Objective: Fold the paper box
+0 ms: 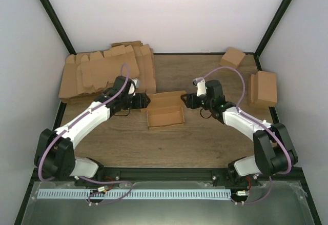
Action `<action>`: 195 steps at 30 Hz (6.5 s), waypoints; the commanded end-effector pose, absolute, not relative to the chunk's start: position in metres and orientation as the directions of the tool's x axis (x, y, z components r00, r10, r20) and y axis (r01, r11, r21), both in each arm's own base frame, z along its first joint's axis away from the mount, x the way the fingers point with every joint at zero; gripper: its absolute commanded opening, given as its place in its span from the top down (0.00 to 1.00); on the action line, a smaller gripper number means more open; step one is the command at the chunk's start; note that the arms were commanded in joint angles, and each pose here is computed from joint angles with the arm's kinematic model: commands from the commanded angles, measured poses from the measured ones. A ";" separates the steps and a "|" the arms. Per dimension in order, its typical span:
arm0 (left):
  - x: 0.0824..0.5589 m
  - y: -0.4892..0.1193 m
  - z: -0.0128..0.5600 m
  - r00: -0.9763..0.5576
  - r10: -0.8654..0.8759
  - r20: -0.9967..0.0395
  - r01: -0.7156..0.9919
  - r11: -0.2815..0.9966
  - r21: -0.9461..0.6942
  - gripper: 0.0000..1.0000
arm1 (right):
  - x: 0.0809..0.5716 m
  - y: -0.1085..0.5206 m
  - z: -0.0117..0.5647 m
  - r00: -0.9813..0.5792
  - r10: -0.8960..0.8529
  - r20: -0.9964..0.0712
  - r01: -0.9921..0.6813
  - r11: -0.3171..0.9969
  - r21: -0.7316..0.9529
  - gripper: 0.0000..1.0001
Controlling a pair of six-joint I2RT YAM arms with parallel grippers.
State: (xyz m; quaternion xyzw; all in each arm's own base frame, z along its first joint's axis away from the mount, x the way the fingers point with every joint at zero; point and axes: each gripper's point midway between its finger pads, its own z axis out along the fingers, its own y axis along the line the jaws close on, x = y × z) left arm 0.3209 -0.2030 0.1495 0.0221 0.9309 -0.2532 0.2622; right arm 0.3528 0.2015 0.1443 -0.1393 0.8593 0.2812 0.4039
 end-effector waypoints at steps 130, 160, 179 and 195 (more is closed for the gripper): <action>0.285 -0.228 0.154 -0.970 -0.146 -0.195 0.097 0.503 -0.859 0.28 | 0.288 0.240 0.134 -0.933 0.339 -0.117 0.111 0.584 0.804 0.47; 0.248 -0.222 0.115 -0.983 -0.127 -0.133 0.044 0.539 -0.841 0.47 | 0.259 0.253 0.101 -0.953 0.302 -0.029 0.163 0.588 0.792 0.71; 0.241 -0.219 0.110 -0.984 -0.107 -0.140 0.054 0.572 -0.818 0.49 | 0.249 0.267 0.105 -0.960 0.280 0.008 0.171 0.560 0.811 0.60; 0.245 -0.198 0.112 -0.976 -0.032 -0.217 0.126 0.728 -0.674 0.40 | 0.257 0.248 0.095 -0.951 0.271 -0.151 0.095 0.717 0.691 0.57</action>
